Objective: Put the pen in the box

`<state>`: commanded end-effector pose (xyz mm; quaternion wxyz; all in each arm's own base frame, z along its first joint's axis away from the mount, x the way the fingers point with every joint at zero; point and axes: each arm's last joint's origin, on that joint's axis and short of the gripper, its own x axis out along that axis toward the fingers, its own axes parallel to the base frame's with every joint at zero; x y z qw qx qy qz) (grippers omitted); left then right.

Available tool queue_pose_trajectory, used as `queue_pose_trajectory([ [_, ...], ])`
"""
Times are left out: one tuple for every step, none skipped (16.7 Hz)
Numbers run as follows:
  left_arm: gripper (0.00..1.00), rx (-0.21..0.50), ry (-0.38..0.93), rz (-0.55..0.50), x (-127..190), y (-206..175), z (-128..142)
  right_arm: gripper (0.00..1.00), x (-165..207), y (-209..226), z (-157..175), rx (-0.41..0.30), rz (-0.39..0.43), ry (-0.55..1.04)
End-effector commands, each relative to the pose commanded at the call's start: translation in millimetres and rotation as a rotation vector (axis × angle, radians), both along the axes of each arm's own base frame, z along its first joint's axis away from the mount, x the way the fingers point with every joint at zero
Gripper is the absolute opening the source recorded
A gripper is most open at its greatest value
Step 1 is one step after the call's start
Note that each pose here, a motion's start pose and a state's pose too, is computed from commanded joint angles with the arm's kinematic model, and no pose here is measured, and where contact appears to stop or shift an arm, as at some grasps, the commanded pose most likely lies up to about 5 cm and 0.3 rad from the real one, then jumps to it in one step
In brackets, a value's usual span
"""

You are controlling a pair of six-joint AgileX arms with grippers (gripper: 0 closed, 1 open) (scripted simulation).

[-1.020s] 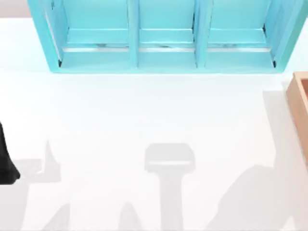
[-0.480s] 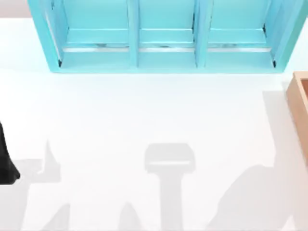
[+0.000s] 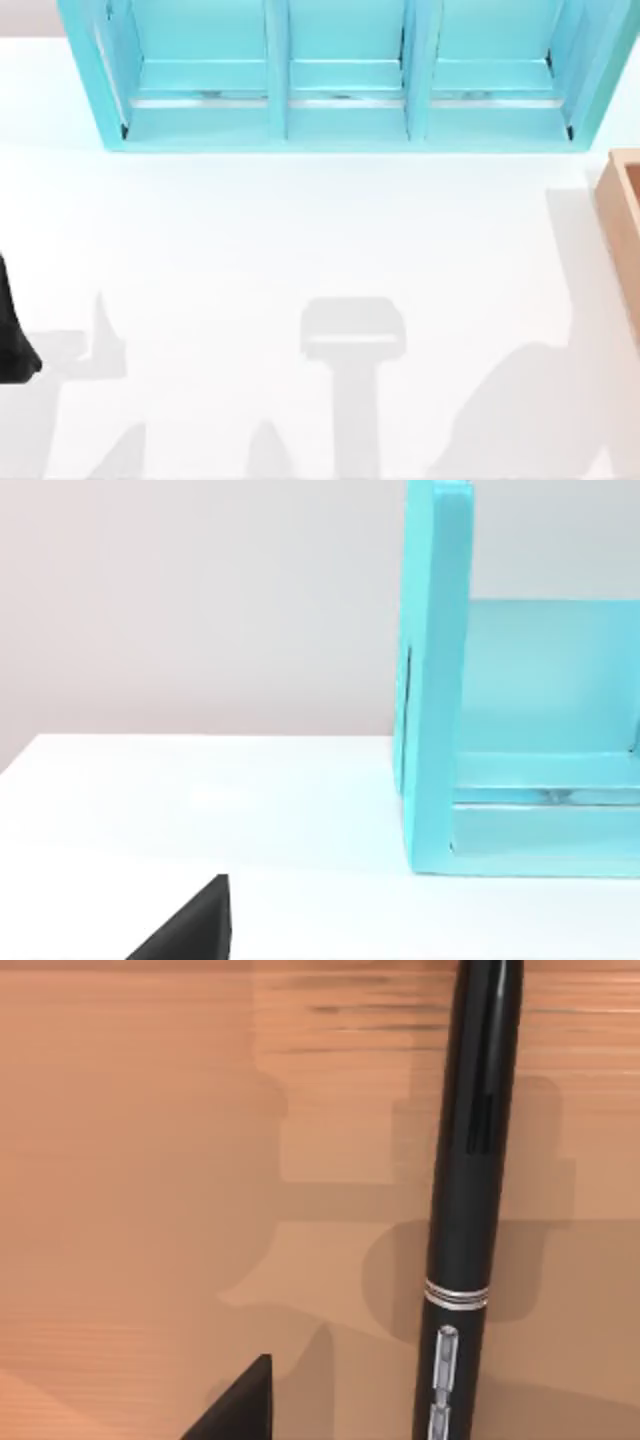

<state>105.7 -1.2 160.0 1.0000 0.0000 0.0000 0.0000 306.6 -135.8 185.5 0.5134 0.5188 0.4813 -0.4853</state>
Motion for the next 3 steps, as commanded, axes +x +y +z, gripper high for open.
queue_pose_trajectory([
  [1.0, 0.0, 0.0, 0.0, 0.0, 0.0, 0.0, 1.0, 0.0, 0.0, 0.0, 0.0, 0.0, 0.0],
  [1.0, 0.0, 0.0, 0.0, 0.0, 0.0, 0.0, 1.0, 0.0, 0.0, 0.0, 0.0, 0.0, 0.0],
  [1.0, 0.0, 0.0, 0.0, 0.0, 0.0, 0.0, 1.0, 0.0, 0.0, 0.0, 0.0, 0.0, 0.0],
])
